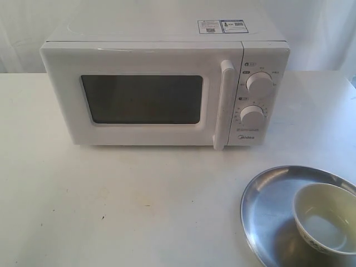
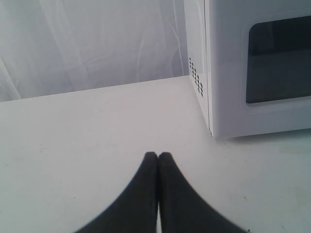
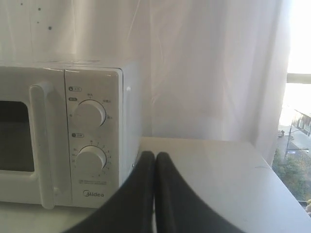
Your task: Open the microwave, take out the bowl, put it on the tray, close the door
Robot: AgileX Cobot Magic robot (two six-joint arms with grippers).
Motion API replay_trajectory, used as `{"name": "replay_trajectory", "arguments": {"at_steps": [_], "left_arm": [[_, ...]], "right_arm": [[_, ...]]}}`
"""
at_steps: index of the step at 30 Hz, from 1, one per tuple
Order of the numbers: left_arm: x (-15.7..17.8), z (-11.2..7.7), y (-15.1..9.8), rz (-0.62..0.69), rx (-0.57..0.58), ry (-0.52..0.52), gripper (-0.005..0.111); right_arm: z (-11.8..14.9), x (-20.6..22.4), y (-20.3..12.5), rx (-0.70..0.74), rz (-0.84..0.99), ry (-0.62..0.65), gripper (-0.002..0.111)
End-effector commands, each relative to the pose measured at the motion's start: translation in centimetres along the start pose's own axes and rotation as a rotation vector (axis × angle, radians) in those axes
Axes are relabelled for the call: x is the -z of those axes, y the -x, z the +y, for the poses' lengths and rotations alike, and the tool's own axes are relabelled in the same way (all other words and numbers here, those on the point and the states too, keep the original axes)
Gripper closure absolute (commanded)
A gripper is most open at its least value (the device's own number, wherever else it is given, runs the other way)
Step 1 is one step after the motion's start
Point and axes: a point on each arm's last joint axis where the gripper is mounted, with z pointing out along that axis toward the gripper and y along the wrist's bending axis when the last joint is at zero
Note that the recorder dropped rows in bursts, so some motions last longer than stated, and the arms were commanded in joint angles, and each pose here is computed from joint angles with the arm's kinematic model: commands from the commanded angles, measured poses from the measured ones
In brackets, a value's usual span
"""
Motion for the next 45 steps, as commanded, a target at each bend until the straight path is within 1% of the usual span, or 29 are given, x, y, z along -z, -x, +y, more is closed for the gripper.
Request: {"name": "replay_trajectory", "arguments": {"at_steps": [1,13,22,45], "left_arm": [[0.03,-0.01,0.08,-0.002,0.006,-0.003,0.107],[0.03,-0.01,0.08,-0.002,0.006,-0.003,0.107],[0.03,-0.01,0.08,-0.002,0.006,-0.003,0.107],[0.03,-0.01,0.08,-0.002,0.006,-0.003,0.107]], "right_arm": [[-0.05,0.05,0.02,0.000,-0.016,-0.006,0.108],[-0.02,0.05,0.07,-0.001,-0.022,-0.003,0.108],[-0.01,0.06,-0.49,-0.017,0.039,-0.002,0.108],[0.00,0.06,-0.53,-0.019,0.044,-0.002,0.108]]}}
